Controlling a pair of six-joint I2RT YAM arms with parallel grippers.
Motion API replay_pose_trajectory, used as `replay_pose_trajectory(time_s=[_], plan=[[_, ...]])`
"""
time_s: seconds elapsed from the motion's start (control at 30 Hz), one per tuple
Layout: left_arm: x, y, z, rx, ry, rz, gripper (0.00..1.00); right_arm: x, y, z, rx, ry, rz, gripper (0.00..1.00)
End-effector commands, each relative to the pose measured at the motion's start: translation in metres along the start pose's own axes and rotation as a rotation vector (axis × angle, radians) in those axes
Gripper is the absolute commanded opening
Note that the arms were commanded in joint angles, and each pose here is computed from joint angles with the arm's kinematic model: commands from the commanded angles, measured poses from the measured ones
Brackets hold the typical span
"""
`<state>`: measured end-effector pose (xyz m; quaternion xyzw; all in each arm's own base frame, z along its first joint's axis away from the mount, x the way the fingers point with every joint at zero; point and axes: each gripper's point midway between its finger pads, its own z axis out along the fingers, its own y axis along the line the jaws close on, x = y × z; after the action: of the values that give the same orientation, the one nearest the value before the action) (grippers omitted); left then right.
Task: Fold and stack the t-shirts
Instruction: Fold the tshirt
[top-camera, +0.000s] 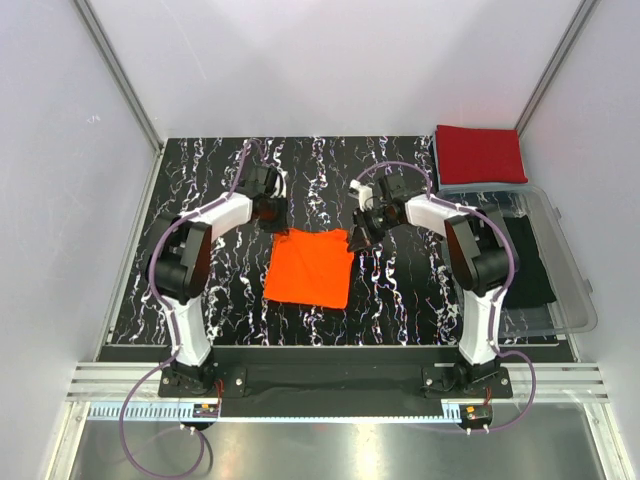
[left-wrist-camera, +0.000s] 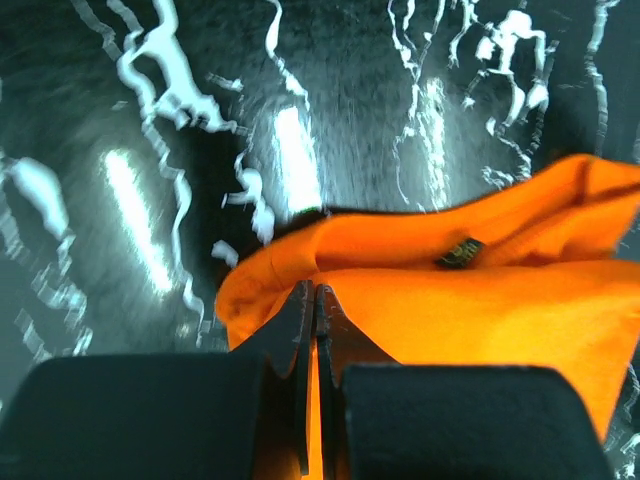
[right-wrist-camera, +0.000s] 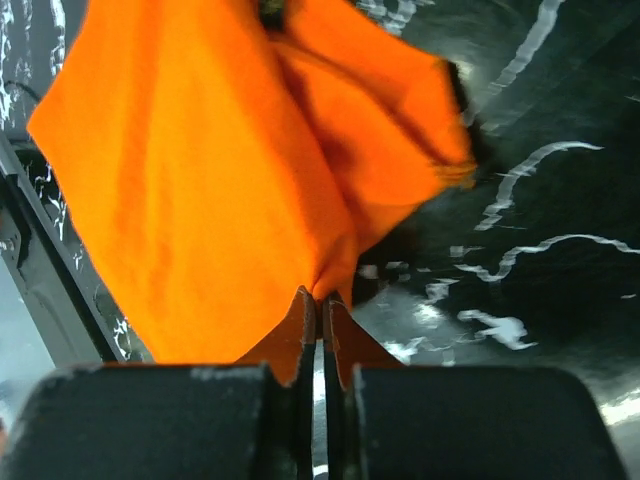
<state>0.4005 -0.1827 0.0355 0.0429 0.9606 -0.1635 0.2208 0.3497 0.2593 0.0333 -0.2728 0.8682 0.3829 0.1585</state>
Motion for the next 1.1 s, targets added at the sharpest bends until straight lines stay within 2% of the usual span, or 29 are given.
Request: replay_pose_trajectory(time_s=[0.0, 0.23, 0.37, 0.47, 0.53, 0.6, 0.73, 0.8, 0.87, 0.93, 0.97, 1.03, 1.07], plan=[[-0.035, -0.011, -0.047, -0.005, -0.16, -0.012, 0.0, -0.028, 0.033, -0.023, 0.09, -0.078, -0.134, 0.0], [-0.05, -0.015, -0.104, -0.034, -0.283, -0.057, 0.0, -0.06, 0.068, -0.057, 0.126, -0.201, -0.209, 0.0], [-0.055, 0.014, -0.123, -0.18, -0.37, -0.131, 0.0, -0.084, 0.075, -0.06, 0.121, -0.287, -0.234, 0.0], [-0.052, 0.042, -0.111, -0.247, -0.365, -0.191, 0.0, -0.101, 0.057, -0.041, 0.133, -0.319, -0.216, 0.0], [-0.054, 0.063, -0.093, -0.276, -0.346, -0.219, 0.0, -0.097, 0.038, -0.015, 0.12, -0.28, -0.137, 0.0], [-0.067, 0.077, -0.082, -0.269, -0.36, -0.234, 0.0, -0.107, 0.022, 0.004, 0.127, -0.289, -0.109, 0.0], [-0.077, 0.09, -0.032, -0.183, -0.286, -0.236, 0.0, -0.127, -0.012, 0.021, 0.218, -0.331, -0.061, 0.0], [-0.083, 0.097, -0.014, -0.178, -0.266, -0.229, 0.0, -0.136, -0.031, 0.025, 0.281, -0.351, -0.037, 0.08], [-0.085, 0.107, -0.008, -0.213, -0.251, -0.252, 0.0, -0.143, -0.039, 0.027, 0.297, -0.363, -0.021, 0.28], [-0.084, 0.11, -0.003, -0.212, -0.249, -0.26, 0.0, -0.145, -0.043, 0.025, 0.304, -0.372, -0.006, 0.33], [-0.086, 0.109, -0.002, -0.212, -0.253, -0.255, 0.0, -0.146, -0.042, 0.022, 0.31, -0.377, -0.002, 0.44], [-0.087, 0.108, 0.0, -0.193, -0.25, -0.246, 0.01, -0.142, -0.041, 0.017, 0.317, -0.381, 0.015, 0.48], [-0.091, 0.105, 0.0, -0.176, -0.254, -0.239, 0.05, -0.138, -0.037, 0.013, 0.314, -0.379, 0.021, 0.5]])
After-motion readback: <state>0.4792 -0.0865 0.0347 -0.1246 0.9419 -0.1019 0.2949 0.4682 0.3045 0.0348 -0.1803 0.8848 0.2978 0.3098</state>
